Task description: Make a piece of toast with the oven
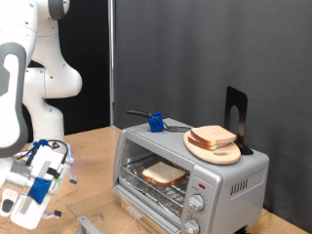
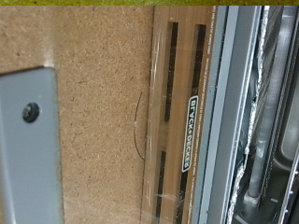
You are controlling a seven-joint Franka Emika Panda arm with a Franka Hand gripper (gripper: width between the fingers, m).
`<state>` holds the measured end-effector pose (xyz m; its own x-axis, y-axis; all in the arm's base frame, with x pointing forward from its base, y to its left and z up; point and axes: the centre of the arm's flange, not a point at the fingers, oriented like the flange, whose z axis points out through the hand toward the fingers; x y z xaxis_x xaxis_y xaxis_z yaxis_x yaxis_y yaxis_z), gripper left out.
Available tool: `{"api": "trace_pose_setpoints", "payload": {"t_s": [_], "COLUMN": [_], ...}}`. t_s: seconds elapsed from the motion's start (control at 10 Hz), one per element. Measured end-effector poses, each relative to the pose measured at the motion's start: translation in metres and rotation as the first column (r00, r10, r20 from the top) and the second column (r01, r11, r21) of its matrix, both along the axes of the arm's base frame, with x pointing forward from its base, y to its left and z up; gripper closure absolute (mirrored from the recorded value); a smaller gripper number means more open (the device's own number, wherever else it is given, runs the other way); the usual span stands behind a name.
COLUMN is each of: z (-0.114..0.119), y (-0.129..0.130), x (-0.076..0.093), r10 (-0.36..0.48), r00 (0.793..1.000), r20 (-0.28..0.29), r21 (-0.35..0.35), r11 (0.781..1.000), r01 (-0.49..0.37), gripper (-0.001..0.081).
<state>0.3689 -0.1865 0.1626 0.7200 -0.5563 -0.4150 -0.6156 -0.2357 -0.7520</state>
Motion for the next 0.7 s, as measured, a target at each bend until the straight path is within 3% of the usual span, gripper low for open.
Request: {"api": "trace_pose_setpoints", "payload": {"t_s": [0.7], "z": [-0.01], "y": [0.027], "x": [0.007], "r10": [0.005], "r00": [1.0], "r20": [-0.012], "r21": [0.02], "r11": [1.0], "r01": [-0.005], "gripper": [-0.0002]}}
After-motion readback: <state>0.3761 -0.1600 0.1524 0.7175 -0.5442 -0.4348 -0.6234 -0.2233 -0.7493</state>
